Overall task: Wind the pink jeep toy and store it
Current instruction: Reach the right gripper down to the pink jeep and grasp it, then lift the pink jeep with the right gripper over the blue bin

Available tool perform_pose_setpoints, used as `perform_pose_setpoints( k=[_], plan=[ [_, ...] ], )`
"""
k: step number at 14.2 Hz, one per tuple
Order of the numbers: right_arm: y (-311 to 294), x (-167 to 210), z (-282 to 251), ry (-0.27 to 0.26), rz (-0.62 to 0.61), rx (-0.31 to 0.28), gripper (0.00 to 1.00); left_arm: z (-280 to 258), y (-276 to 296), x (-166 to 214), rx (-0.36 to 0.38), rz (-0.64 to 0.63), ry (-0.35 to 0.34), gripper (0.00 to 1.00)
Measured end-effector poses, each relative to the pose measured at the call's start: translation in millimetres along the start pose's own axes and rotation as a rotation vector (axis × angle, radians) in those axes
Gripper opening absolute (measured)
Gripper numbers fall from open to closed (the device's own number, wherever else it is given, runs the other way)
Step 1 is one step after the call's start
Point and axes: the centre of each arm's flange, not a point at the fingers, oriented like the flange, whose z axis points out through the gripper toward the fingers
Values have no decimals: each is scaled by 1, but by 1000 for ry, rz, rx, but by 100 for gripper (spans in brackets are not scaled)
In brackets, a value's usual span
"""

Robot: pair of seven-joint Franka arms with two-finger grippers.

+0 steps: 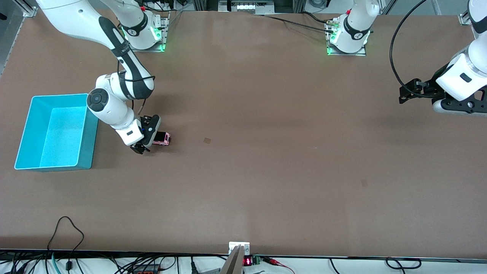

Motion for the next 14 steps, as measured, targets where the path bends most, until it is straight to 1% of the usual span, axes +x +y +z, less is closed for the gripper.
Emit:
perform_pose_setpoints(
  k=[6,8,9,10,11,12,14],
  plan=[
    [-10,-5,8,-4,0,7,100,0,0,0,0,0,0,100],
    [-9,-5,7,-4,-2,5,96,0,0,0,0,0,0,100],
    [-9,-5,6,-3,-3,3,86,0,0,0,0,0,0,100],
    [-8,-5,4,-2,-3,-1,72,0,0,0,0,0,0,100],
    [-7,-4,1,0,-4,-5,63,0,0,0,0,0,0,100],
    [-6,-4,-3,1,-1,-8,51,0,0,0,0,0,0,100],
    [-4,-6,-18,-4,47,-3,50,0,0,0,0,0,0,100]
  ],
)
